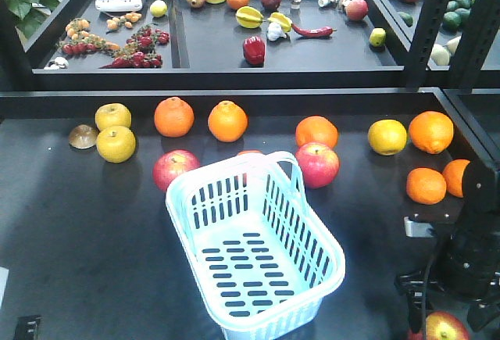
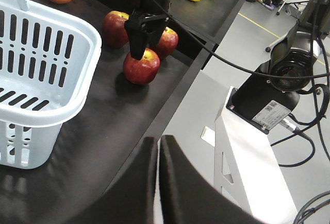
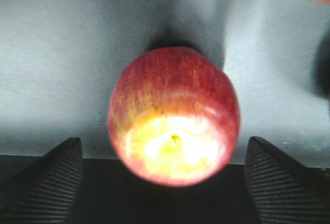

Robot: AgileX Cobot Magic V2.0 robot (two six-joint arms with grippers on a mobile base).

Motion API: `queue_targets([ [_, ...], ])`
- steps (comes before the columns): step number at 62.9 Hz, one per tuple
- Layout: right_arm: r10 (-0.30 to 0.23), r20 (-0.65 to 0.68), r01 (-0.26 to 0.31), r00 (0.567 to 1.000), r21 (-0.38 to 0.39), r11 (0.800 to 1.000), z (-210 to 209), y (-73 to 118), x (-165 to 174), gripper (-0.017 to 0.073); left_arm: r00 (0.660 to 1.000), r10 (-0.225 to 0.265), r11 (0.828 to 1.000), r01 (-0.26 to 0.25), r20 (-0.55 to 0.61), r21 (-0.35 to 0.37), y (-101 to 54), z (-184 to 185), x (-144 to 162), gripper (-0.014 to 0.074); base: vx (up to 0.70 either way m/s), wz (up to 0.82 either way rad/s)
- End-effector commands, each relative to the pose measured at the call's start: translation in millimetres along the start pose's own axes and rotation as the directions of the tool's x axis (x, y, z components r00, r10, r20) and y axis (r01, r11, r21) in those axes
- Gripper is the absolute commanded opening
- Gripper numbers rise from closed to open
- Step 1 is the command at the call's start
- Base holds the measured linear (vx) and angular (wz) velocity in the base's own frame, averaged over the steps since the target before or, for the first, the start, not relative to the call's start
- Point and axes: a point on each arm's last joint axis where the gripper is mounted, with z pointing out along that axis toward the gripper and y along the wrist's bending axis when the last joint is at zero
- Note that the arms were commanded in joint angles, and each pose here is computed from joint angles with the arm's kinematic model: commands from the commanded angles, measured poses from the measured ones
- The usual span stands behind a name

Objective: Pick three apples into basket with both arms
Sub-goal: 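Grasp the red apple with the right gripper and lift it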

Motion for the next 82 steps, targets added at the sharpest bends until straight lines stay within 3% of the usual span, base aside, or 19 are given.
queue_targets([
  [1,-0.009,0.019,0.009,1.0,0.001,1.0,-7,0.7,-2,0.0597,0.997,-0.012,1.0,0.011,0.072,0.025,-3.2,-1,-12,-0.0008,0.0,0.0],
  [40,-0.005,-0.077,0.005,0.997,-0.005,1.0,21,-0.6,-10,0.0566,0.997,-0.012,1.0,0.011,0.072,0.024,-3.2,-1,-12,-0.0008,0.0,0.0],
  [49,-0.005,-0.064,0.004,0.998,-0.006,1.0,18,-0.4,-10,0.0462,0.997,-0.012,1.0,0.011,0.072,0.024,-3.2,-1,-12,-0.0008,0.0,0.0],
  [67,-0.04,0.104,0.039,0.994,0.009,0.999,-30,1.9,6,0.0135,0.997,-0.012,1.0,0.011,0.072,0.024,-3.2,-1,-12,-0.0008,0.0,0.0],
  [77,-0.028,0.29,0.036,0.957,-0.022,0.999,-78,9.0,28,0.0018,0.997,-0.012,1.0,0.011,0.072,0.024,-3.2,-1,-12,-0.0008,0.0,0.0],
  [82,-0.045,0.42,0.087,0.906,-0.082,0.993,-106,18.5,39,-0.0013,0.997,-0.012,1.0,0.011,0.072,0.023,-3.1,-1,-12,-0.0008,0.0,0.0],
])
